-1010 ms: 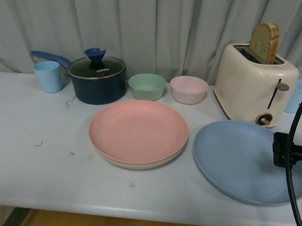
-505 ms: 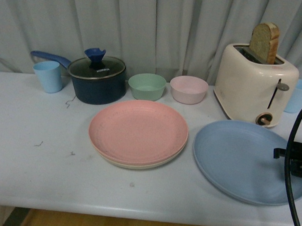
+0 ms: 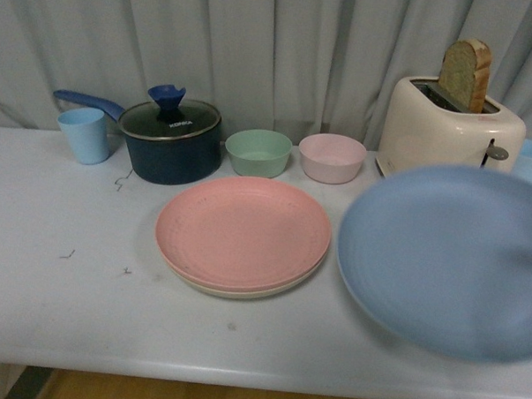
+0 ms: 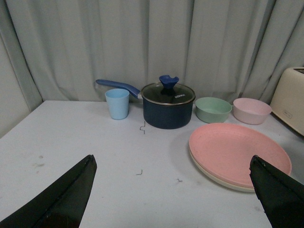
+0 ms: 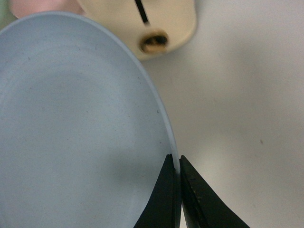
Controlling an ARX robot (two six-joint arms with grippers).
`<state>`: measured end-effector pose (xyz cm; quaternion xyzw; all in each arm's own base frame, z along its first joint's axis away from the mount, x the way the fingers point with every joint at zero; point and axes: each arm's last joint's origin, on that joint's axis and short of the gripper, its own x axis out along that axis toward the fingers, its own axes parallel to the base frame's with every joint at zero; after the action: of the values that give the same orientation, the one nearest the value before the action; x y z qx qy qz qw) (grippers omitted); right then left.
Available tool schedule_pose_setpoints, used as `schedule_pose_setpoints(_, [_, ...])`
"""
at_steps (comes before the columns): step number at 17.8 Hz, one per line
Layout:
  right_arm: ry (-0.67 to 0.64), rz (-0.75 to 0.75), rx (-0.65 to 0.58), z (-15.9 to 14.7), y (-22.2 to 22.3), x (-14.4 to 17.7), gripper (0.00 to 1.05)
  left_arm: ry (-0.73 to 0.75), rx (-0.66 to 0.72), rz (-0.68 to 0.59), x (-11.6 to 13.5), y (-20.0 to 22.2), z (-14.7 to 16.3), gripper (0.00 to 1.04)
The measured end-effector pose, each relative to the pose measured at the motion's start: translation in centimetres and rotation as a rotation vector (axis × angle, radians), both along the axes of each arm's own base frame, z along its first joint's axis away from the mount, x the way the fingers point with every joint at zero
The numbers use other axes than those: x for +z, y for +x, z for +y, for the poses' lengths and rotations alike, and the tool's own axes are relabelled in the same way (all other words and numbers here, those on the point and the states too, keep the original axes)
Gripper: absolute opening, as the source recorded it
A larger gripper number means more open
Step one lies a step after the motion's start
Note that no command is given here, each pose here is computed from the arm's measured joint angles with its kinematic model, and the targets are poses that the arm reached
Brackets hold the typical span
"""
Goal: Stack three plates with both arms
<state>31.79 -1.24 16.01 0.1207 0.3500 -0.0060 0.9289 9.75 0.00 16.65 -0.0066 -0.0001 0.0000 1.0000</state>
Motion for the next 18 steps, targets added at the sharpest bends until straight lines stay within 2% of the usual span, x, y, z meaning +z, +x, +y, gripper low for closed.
schedule_pose_setpoints(2, [0.065,-0.112,0.039,2.0,1.9,2.9,0.02,0.000,0.000,0.000,0.0,0.0,0.0,0.98])
schedule_pose_setpoints(3, [0.113,-0.118,0.072,3.6,3.6,3.6,0.02,0.000,0.000,0.000,0.0,0.0,0.0,0.98])
schedule_pose_setpoints(6, [0.176,0.004,0.091,7.3,7.6,1.3,0.02,0.000,0.000,0.000,0.0,0.0,0.0,0.98])
schedule_pose_setpoints(9, [0.176,0.067,0.110,11.7,10.8,-0.3,0.02,0.000,0.000,0.000,0.0,0.0,0.0,0.98])
schedule_pose_setpoints(13, [0.187,0.087,0.118,13.6,11.5,-0.7,0.02,0.000,0.000,0.000,0.0,0.0,0.0,0.98])
schedule_pose_setpoints(18, [0.139,0.192,0.084,16.6,12.6,-3.6,0.02,0.000,0.000,0.000,0.0,0.0,0.0,0.98])
